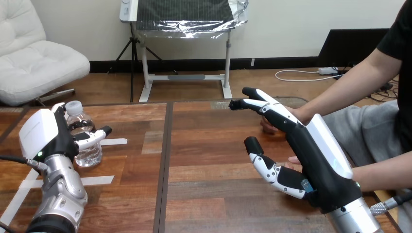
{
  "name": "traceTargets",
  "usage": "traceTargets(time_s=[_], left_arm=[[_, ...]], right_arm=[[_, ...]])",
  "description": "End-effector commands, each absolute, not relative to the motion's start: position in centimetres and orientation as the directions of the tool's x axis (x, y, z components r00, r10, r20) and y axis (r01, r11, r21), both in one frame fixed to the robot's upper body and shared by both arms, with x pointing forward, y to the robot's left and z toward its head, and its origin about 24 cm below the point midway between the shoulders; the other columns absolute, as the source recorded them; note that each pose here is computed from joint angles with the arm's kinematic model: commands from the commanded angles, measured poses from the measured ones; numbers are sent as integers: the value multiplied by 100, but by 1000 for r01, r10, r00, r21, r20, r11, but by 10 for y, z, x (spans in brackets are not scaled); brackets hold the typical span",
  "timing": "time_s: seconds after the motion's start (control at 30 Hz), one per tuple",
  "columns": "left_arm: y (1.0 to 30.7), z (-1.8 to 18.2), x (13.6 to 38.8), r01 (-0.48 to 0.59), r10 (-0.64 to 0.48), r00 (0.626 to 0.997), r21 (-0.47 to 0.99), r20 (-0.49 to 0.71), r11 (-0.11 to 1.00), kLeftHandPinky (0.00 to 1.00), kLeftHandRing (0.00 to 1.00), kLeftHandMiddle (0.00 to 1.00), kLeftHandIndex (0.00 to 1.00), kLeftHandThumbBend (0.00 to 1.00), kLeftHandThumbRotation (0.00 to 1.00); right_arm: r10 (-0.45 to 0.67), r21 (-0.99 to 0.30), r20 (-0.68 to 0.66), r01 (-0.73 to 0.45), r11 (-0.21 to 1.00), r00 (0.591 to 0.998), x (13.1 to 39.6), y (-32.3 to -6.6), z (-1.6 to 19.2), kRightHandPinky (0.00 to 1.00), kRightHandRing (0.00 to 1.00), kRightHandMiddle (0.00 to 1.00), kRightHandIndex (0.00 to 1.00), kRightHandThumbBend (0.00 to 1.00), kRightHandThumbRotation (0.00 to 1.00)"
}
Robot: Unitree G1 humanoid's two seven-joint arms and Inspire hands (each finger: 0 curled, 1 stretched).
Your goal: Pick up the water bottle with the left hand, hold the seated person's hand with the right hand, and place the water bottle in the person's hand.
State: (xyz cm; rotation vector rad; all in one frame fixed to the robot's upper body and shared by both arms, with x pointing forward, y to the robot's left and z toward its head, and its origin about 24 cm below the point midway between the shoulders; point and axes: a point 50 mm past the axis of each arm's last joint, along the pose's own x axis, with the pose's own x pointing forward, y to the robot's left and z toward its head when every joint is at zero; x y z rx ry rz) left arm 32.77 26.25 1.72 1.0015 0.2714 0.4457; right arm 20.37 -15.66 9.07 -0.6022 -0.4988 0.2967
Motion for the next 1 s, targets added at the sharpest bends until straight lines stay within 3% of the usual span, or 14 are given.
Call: traceTargets(time_s=[0.0, 0.53, 0.97], left_arm=[[259, 51, 351, -308, 446, 891, 835, 85, 456, 71, 77, 80, 79, 82, 37], [257, 48, 352, -275, 442, 896, 843, 51, 461, 62, 70, 73, 72, 78, 29], [254, 46, 351, -273, 441, 895, 859, 62, 433, 42, 50, 58, 61, 77, 7]], right_arm=[[420, -626, 434, -69, 777, 797, 210, -158, 113, 86, 92, 92, 79, 17, 0], [425, -629, 437, -69, 774, 793, 210, -158, 113, 86, 92, 91, 78, 18, 0], [426, -632, 432, -70, 772, 795, 210, -159, 113, 87, 92, 90, 77, 18, 0]])
